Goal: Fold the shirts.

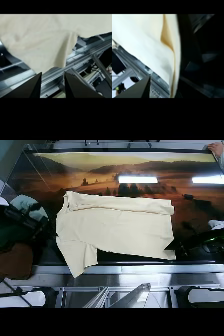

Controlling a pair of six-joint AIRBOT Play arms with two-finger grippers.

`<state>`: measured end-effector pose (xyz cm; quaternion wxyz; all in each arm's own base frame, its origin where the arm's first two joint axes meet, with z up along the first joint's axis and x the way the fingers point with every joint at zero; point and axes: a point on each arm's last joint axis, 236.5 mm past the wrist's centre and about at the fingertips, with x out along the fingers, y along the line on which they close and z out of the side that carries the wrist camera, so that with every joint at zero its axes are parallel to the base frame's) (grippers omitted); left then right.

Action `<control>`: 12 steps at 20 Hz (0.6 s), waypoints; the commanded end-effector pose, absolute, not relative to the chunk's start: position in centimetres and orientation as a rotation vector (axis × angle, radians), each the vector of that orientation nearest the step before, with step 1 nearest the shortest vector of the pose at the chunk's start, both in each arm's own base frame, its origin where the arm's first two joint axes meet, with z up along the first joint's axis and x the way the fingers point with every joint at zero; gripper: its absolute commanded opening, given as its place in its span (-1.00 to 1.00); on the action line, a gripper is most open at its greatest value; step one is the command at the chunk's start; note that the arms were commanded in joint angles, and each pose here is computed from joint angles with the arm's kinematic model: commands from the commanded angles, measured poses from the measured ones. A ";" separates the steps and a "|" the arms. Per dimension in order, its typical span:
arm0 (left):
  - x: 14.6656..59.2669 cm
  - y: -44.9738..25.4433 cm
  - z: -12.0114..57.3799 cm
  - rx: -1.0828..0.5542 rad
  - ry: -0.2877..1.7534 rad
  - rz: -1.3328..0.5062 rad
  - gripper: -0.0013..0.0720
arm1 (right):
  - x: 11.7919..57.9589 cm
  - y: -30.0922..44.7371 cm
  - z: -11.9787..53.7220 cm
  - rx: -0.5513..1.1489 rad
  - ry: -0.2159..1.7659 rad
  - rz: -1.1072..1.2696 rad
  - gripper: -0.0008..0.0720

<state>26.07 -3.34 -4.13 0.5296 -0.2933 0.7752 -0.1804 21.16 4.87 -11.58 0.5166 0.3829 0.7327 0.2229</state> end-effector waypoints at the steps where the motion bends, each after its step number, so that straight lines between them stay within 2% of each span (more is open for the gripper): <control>1: 20.7 -4.5 -7.4 -0.684 1.885 -0.348 -0.16 | 22.7 5.5 -13.9 0.832 1.698 0.474 0.01; 3: 19.3 -5.5 -8.8 -0.686 1.886 -0.324 -0.16 | 22.9 6.1 -13.8 0.826 1.696 0.486 -0.66; 9: 16.6 -6.8 -11.7 -0.644 1.971 -0.317 -0.16 | 23.7 6.8 -13.4 0.868 1.667 0.491 -0.60; 10: 16.7 -6.8 -12.0 -0.649 1.973 -0.312 -0.16 | 23.7 6.7 -13.4 0.867 1.666 0.490 -0.53; 12: 18.0 -7.4 -12.8 -0.704 1.928 -0.294 -0.16 | 23.8 6.7 -13.4 0.868 1.664 0.489 -0.53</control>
